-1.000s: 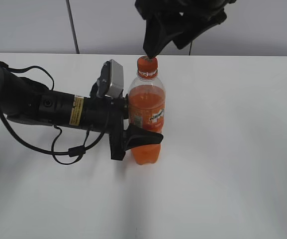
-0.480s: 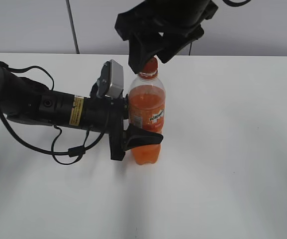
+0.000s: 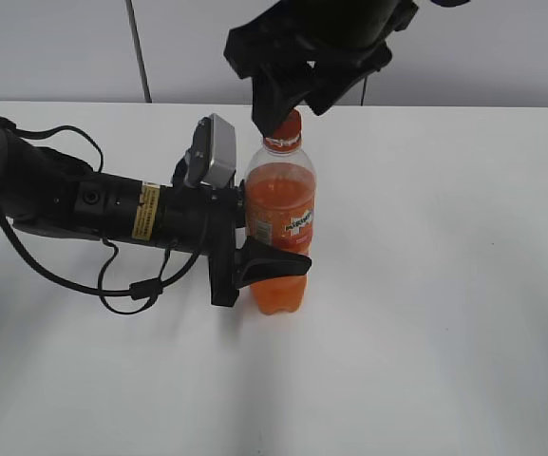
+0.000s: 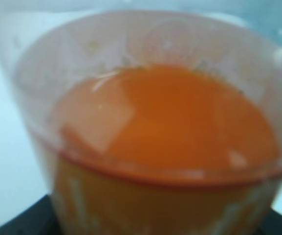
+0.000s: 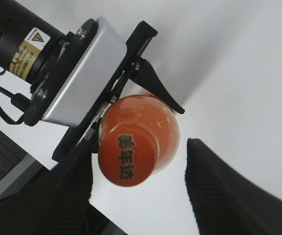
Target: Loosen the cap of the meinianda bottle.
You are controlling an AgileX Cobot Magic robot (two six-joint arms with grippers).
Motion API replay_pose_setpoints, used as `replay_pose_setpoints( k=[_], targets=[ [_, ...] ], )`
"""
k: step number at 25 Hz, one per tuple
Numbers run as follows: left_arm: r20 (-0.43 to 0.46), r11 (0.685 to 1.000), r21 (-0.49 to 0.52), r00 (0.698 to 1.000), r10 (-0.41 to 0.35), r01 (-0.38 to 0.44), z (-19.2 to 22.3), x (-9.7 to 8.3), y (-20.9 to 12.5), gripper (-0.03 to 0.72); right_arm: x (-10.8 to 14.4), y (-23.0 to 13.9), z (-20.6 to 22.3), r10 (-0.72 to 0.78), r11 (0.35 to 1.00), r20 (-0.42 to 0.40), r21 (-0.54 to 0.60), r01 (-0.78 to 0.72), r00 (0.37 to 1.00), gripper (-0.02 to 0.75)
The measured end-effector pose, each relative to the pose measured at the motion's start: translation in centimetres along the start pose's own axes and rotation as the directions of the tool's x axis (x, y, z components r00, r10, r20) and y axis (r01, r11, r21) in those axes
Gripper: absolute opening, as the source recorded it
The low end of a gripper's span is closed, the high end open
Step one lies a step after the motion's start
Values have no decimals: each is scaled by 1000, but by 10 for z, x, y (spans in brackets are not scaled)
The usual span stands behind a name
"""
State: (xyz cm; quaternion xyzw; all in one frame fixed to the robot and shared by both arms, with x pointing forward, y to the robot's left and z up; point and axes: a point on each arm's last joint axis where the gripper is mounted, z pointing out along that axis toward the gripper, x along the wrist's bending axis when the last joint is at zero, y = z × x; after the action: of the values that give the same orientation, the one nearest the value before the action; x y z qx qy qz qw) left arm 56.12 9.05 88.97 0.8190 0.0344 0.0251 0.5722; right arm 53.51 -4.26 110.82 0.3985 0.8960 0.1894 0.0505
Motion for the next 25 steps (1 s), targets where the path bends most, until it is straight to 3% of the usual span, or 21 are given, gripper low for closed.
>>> replay_pose_setpoints(
  k=[8,12,18,21,25],
  targets=[
    [1,1000,0,1000,0,0,0,0,0,417,0,1,14,5,1000,-8,31,-5,1000,430],
    [1,1000,0,1000,0,0,0,0,0,417,1,1,14,-10,999,-17,30,11,1000,281],
    [2,1000,1,1000,1,-1,0,0,0,417,1,1,13,-206,978,-29,23,207,978,278],
    [2,1000,1,1000,0,0,0,0,0,417,1,2,13,-432,902,-35,14,432,901,278],
    [2,1000,1,1000,-1,1,0,0,0,417,1,2,13,-775,631,-38,-3,776,631,275]
  ],
)
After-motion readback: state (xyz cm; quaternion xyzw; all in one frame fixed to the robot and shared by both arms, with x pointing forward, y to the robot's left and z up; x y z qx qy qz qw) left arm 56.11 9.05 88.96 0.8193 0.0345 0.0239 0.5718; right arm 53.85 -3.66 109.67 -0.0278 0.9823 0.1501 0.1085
